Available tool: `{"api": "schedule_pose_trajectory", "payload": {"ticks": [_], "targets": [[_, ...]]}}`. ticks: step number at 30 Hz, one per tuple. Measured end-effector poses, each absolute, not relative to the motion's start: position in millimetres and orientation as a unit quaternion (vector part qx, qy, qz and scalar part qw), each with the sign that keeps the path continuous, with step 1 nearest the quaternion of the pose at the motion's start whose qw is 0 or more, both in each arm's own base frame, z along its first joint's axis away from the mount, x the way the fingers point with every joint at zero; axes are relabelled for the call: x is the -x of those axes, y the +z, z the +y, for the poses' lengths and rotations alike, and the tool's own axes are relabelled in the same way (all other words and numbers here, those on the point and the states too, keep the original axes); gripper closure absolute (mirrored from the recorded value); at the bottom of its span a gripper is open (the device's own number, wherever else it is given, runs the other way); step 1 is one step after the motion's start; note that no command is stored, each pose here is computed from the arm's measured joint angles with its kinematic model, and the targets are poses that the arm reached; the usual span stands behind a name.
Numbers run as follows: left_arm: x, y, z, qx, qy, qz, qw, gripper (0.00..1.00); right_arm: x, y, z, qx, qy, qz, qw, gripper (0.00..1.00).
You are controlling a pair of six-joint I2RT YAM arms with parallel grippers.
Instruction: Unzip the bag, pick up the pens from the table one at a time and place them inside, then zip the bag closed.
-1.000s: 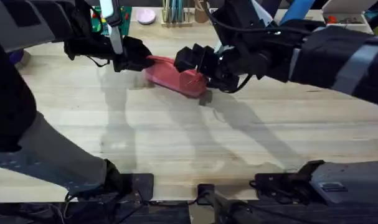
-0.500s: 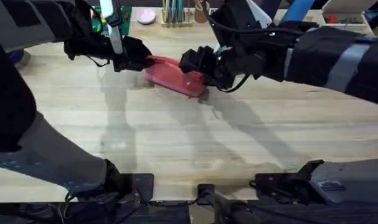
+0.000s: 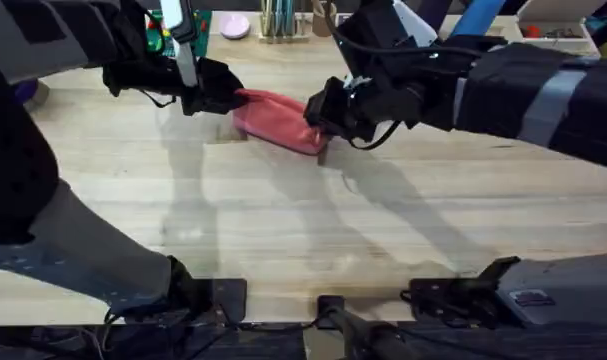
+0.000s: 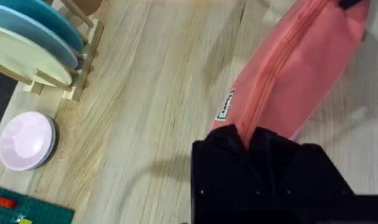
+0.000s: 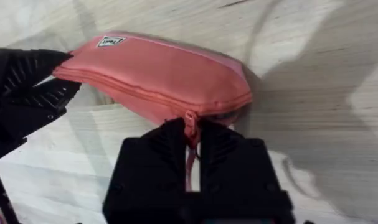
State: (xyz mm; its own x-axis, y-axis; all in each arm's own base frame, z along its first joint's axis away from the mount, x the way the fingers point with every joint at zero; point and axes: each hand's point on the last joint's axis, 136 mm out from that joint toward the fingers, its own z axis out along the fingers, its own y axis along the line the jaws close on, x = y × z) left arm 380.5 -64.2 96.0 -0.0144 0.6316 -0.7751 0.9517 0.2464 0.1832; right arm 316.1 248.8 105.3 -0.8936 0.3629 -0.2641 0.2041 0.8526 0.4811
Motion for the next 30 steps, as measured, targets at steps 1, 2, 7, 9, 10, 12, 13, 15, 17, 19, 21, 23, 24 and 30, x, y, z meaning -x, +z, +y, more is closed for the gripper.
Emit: {"api": "schedule_pose_trajectory", "payload": {"ticks": [1, 2, 7, 9, 10, 12, 13, 15, 17, 19, 21, 23, 24, 30], "targets": [[-380.6, 96.0, -64.1, -0.58, -0.202, 0.683, 0.396, 0.958, -316.2, 105.3, 248.9, -0.15, 0.227, 0.946, 0.176, 0.909], [-380.7, 96.0, -64.1, -0.58, -0.202, 0.683, 0.396, 0.958, -316.3, 105.4, 248.9, -0.15, 0.227, 0.946, 0.176, 0.929], [-380.7, 96.0, -64.1, -0.58, -0.202, 0.683, 0.396, 0.958, -316.6, 105.5, 248.7, -0.15, 0.227, 0.946, 0.176, 0.971], [-380.8, 96.1, -64.1, -0.58, -0.201, 0.683, 0.397, 0.958, -318.2, 107.6, 246.6, -0.153, 0.231, 0.945, 0.175, 0.97], [-380.9, 96.1, -64.1, -0.58, -0.201, 0.682, 0.397, 0.958, -318.8, 109.0, 245.9, -0.154, 0.233, 0.944, 0.176, 0.967], [-380.8, 96.2, -64.2, -0.58, -0.202, 0.682, 0.397, 0.958, -320.1, 112.6, 244.1, -0.153, 0.236, 0.943, 0.18, 0.966], [-380.8, 96.4, -64.5, -0.58, -0.202, 0.682, 0.397, 0.958, -320.8, 115.1, 242.8, -0.155, 0.237, 0.942, 0.182, 0.966], [-380.6, 96.6, -65.3, -0.58, -0.203, 0.681, 0.398, 0.958, -321.4, 120.5, 240.5, -0.157, 0.241, 0.94, 0.186, 0.966], [-380.3, 97.0, -66.6, -0.581, -0.205, 0.68, 0.398, 0.958, -321.1, 125.2, 238.4, -0.157, 0.244, 0.938, 0.19, 0.966], [-379.9, 97.4, -68.4, -0.582, -0.207, 0.678, 0.399, 0.958, -320.8, 129.0, 236.2, -0.158, 0.245, 0.937, 0.192, 0.967], [-379.6, 97.6, -69.5, -0.582, -0.208, 0.677, 0.399, 0.958, -320.3, 130.8, 234.9, -0.159, 0.246, 0.937, 0.192, 0.968], [-379.1, 97.8, -70.2, -0.582, -0.21, 0.677, 0.399, 0.958, -320.1, 130.9, 233.3, -0.161, 0.245, 0.937, 0.191, 0.969], [-378.9, 97.9, -70.7, -0.582, -0.211, 0.677, 0.399, 0.958, -319.7, 130.7, 232.4, -0.161, 0.245, 0.937, 0.189, 0.969], [-376.5, 99.4, -76.8, -0.583, -0.22, 0.672, 0.4, 0.958, -318.4, 137.8, 222.7, -0.165, 0.247, 0.936, 0.188, 0.969]]}}
